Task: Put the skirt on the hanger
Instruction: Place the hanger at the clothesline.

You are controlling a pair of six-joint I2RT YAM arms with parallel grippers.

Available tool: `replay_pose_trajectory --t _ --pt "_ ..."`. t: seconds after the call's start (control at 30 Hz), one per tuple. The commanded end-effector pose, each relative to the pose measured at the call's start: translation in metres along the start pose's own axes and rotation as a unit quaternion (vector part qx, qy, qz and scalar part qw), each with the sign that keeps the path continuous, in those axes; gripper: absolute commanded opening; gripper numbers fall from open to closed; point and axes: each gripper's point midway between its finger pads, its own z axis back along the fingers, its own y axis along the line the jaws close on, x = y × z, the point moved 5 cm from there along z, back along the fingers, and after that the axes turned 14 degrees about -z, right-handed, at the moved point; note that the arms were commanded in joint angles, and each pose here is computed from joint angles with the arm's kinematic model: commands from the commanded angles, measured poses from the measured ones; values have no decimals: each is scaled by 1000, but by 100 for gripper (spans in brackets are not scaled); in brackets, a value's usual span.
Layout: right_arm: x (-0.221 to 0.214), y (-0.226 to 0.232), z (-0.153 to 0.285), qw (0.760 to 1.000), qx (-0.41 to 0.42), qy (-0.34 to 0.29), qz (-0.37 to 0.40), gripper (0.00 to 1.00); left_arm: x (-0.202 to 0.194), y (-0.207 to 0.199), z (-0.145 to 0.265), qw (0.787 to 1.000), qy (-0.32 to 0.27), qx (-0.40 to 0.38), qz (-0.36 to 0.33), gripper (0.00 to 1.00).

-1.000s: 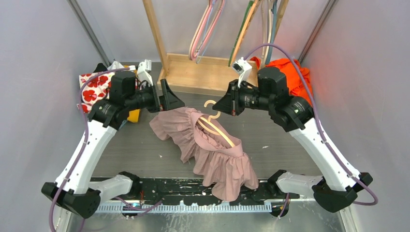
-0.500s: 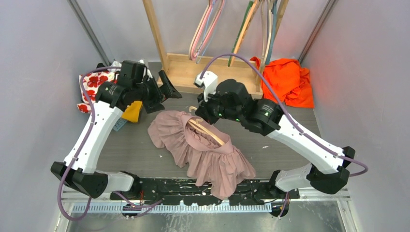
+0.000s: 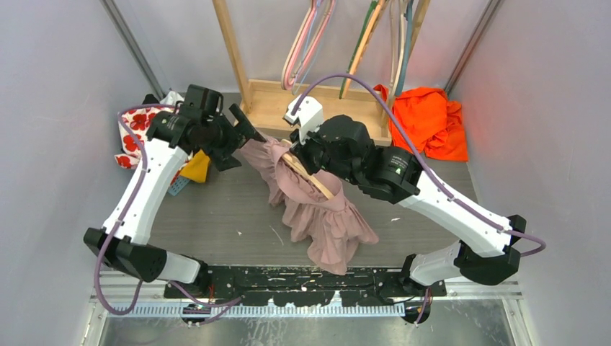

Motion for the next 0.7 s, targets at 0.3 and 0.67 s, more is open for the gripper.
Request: replay_pose_trajectory --t 0.3,0.67 --pt "48 40 19 989 115 -89 -34 1 35 -18 -28 997 -36 -21 65 99" --pt "61 48 7 985 120 -117 -42 1 26 -31 -35 993 -30 -105 33 28"
